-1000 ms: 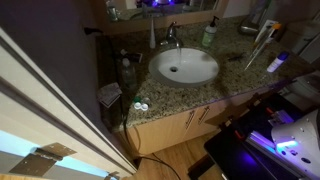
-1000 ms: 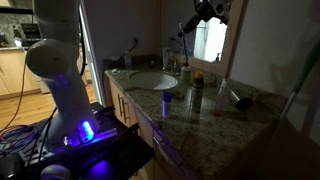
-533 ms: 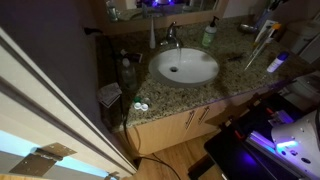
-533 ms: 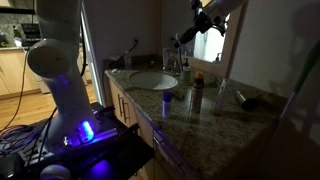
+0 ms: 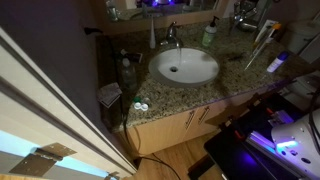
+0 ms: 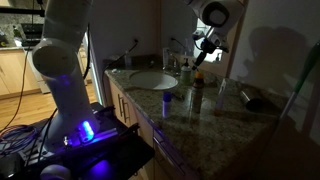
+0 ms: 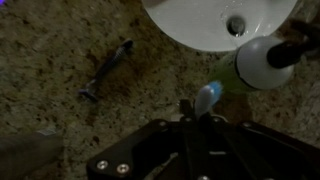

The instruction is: Open the tap, wet the toothbrush, put it back and close the tap

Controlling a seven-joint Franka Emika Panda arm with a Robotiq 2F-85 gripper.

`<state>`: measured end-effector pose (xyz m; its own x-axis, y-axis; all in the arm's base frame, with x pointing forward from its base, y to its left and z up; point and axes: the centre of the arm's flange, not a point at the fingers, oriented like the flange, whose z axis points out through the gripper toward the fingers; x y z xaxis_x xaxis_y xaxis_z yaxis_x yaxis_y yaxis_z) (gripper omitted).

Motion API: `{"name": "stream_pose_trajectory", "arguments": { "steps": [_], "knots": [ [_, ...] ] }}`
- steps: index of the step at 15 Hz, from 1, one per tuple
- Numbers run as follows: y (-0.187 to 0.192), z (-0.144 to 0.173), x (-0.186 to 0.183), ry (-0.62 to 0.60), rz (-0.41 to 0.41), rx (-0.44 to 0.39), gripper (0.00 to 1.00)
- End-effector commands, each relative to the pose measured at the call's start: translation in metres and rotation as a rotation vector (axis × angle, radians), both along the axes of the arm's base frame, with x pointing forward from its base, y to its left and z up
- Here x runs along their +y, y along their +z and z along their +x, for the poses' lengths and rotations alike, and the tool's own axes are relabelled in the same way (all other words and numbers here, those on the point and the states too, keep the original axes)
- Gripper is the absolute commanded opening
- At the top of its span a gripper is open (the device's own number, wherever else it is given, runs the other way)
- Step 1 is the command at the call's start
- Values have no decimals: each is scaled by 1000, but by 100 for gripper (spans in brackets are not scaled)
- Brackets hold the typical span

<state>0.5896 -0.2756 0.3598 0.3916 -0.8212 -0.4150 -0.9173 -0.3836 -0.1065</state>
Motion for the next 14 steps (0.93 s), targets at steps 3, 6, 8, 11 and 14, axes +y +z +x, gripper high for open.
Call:
{"name": "stream_pose_trajectory", "arguments": {
  "steps": [3, 6, 8, 11, 14],
  "knots": [
    [-66, 29, 7, -134, -181, 9, 2],
    [-90, 31, 12, -177, -231, 51, 2],
    [-98, 31, 17, -194, -238, 74, 32],
    [-104, 28, 12, -223, -287, 78, 47],
    [-96, 25, 8, -247, -343, 42, 66]
  ]
}}
